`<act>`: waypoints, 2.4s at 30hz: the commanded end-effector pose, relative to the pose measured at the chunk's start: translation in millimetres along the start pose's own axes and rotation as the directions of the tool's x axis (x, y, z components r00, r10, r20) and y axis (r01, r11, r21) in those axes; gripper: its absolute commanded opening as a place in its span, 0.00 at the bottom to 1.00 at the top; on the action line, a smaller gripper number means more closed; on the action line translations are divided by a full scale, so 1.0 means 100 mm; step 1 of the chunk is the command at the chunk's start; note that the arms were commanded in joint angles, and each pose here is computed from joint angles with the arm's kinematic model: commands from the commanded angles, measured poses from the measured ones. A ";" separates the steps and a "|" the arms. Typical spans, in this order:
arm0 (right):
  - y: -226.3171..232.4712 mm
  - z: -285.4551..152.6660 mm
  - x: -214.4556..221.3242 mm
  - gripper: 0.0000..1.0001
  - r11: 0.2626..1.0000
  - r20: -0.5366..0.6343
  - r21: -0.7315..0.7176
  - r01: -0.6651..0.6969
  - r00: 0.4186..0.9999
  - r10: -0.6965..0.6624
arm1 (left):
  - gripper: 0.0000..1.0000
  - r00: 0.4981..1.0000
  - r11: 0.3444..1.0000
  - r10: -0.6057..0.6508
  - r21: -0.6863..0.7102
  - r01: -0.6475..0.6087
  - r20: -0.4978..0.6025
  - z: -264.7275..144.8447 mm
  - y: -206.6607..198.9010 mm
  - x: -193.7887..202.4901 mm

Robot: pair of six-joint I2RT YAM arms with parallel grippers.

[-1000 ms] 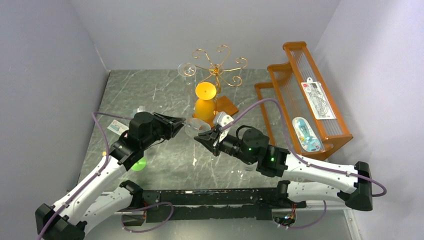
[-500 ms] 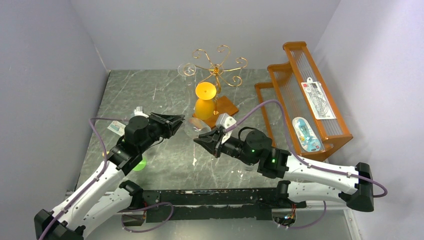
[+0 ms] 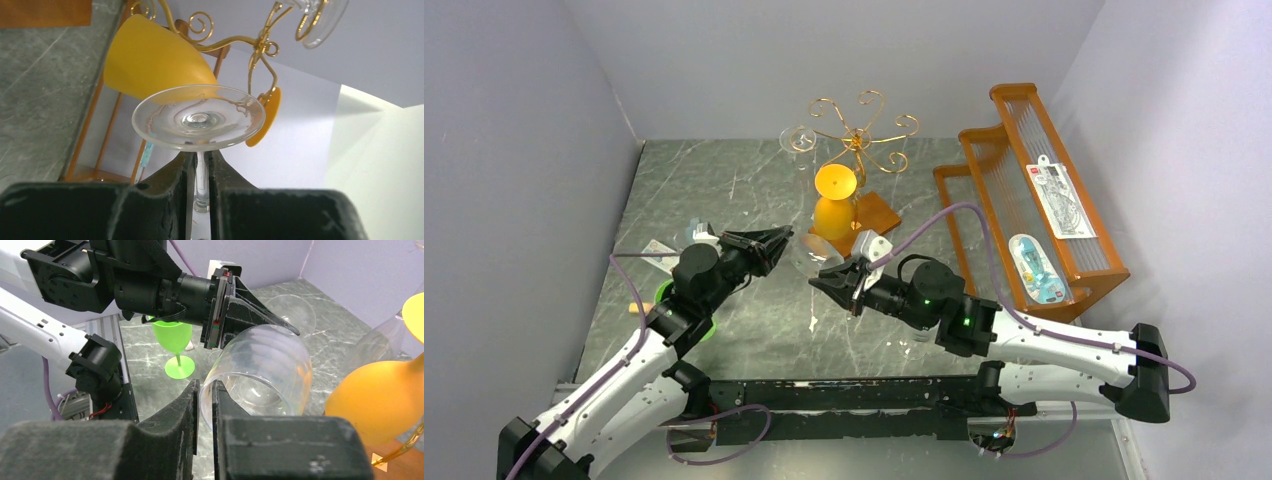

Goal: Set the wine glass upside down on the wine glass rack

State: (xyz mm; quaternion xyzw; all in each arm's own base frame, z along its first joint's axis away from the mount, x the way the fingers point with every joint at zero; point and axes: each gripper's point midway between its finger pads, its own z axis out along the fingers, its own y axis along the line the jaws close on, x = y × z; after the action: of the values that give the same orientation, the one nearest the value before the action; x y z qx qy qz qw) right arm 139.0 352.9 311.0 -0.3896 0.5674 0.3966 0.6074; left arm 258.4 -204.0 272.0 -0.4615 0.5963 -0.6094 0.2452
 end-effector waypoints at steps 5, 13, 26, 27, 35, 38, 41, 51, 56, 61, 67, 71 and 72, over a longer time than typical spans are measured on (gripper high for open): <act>0.00 -0.03 0.05 0.35 0.995 0.016 0.031 -0.097 0.995 0.097 | 0.05 0.996 0.960 0.079 0.268 -0.084 0.030 -0.17 -0.63 0.04; -0.08 -0.13 -0.01 0.52 0.977 0.056 0.086 -0.194 0.980 0.189 | 0.05 0.853 0.837 0.453 0.207 -0.507 0.259 -0.29 -0.87 -0.13; -0.05 -0.34 -0.33 0.81 0.938 0.005 0.105 -0.331 0.943 0.333 | 0.05 0.430 0.359 0.834 0.252 -0.899 0.347 -0.44 -1.12 0.11; -0.02 -0.29 -0.38 0.81 0.933 -0.002 0.098 -0.345 0.938 0.347 | 0.05 0.394 0.309 0.849 0.274 -0.911 0.351 -0.47 -1.13 0.17; -0.03 0.11 -0.69 0.75 0.894 -0.002 0.131 -0.429 0.901 0.433 | 0.05 0.305 0.161 0.887 0.387 -0.908 0.346 -0.67 -1.18 0.43; -0.01 0.23 -0.66 0.75 0.891 -0.021 0.130 -0.435 0.897 0.441 | 0.05 0.294 0.134 0.894 0.424 -0.896 0.338 -0.74 -1.19 0.51; -0.02 0.33 -0.61 0.70 0.891 -0.040 0.140 -0.431 0.897 0.440 | 0.05 0.276 0.104 0.901 0.452 -0.886 0.334 -0.79 -1.19 0.57; -0.20 0.45 -0.58 0.61 0.910 -0.017 0.118 -0.398 0.915 0.402 | 0.05 0.289 0.061 0.895 0.547 -0.835 0.341 -1.00 -1.31 0.76; -0.17 0.54 -0.56 0.57 0.920 -0.016 0.072 -0.386 0.921 0.388 | 0.05 0.295 0.055 0.895 0.573 -0.818 0.335 -1.01 -1.30 0.81; -0.11 0.55 -0.58 0.52 0.924 -0.003 0.013 -0.383 0.924 0.383 | 0.05 0.290 0.041 0.899 0.595 -0.802 0.329 -1.01 -1.29 0.86; -0.12 0.61 -0.53 0.41 0.922 0.006 -0.013 -0.386 0.922 0.386 | 0.05 0.306 0.045 0.895 0.618 -0.785 0.323 -1.03 -1.28 0.89; -0.10 0.63 -0.51 0.34 0.928 0.021 -0.039 -0.371 0.928 0.372 | 0.05 0.324 0.054 0.891 0.635 -0.771 0.319 -1.04 -1.28 0.91; -0.08 0.63 -0.50 0.33 0.928 0.019 -0.049 -0.369 0.929 0.370 | 0.05 0.326 0.057 0.891 0.634 -0.771 0.317 -1.04 -1.28 0.91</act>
State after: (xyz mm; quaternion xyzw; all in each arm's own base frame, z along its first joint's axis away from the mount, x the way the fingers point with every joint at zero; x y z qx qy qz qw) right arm 167.9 400.3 376.0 -0.2677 0.6224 0.5189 0.5212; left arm 176.4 -209.1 408.0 0.1369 0.5357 -0.5332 0.6403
